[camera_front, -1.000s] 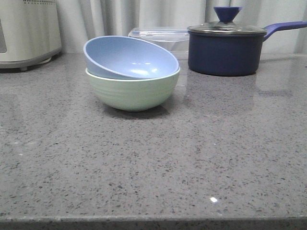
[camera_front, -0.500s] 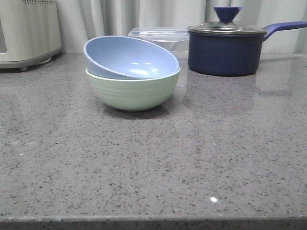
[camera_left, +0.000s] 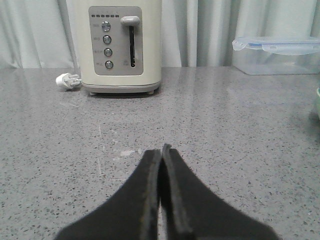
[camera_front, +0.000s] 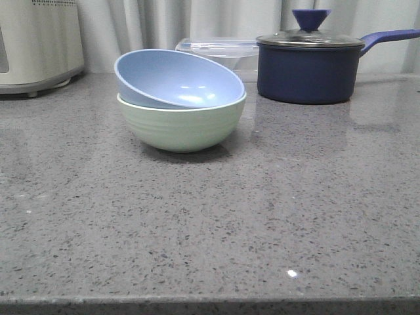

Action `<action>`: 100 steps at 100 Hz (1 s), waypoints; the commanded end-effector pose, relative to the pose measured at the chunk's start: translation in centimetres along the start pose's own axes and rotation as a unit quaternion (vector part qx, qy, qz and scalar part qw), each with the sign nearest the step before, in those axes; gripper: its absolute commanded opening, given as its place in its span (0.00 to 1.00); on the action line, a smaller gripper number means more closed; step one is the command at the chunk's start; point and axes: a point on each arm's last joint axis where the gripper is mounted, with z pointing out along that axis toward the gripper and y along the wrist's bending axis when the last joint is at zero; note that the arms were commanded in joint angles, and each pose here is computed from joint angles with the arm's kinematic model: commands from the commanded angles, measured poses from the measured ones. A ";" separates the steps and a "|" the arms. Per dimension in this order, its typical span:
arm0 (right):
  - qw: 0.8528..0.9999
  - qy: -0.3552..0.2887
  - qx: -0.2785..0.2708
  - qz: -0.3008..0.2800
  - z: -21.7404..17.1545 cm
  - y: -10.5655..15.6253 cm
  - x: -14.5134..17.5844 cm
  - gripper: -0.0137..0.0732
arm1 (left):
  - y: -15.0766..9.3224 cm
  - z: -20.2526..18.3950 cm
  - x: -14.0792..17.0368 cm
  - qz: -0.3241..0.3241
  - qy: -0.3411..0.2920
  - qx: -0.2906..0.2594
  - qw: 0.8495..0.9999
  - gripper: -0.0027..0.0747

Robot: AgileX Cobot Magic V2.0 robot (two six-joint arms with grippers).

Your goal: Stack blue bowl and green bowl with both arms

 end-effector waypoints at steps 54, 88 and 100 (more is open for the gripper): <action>0.999 -0.050 -0.001 -0.005 -0.3 0.2 -1.5 0.07 | 0.1 -0.1 0.4 -0.002 -0.039 -0.003 0.999 0.01; 0.998 -0.055 -0.002 -0.006 -0.5 0.2 -1.5 0.07 | 0.1 -0.1 0.4 -0.002 -0.039 -0.003 0.999 0.01; 0.998 -0.063 0.016 -0.013 -0.4 -0.2 -1.4 0.07 | 0.1 -0.1 0.4 -0.002 -0.039 -0.003 0.999 0.01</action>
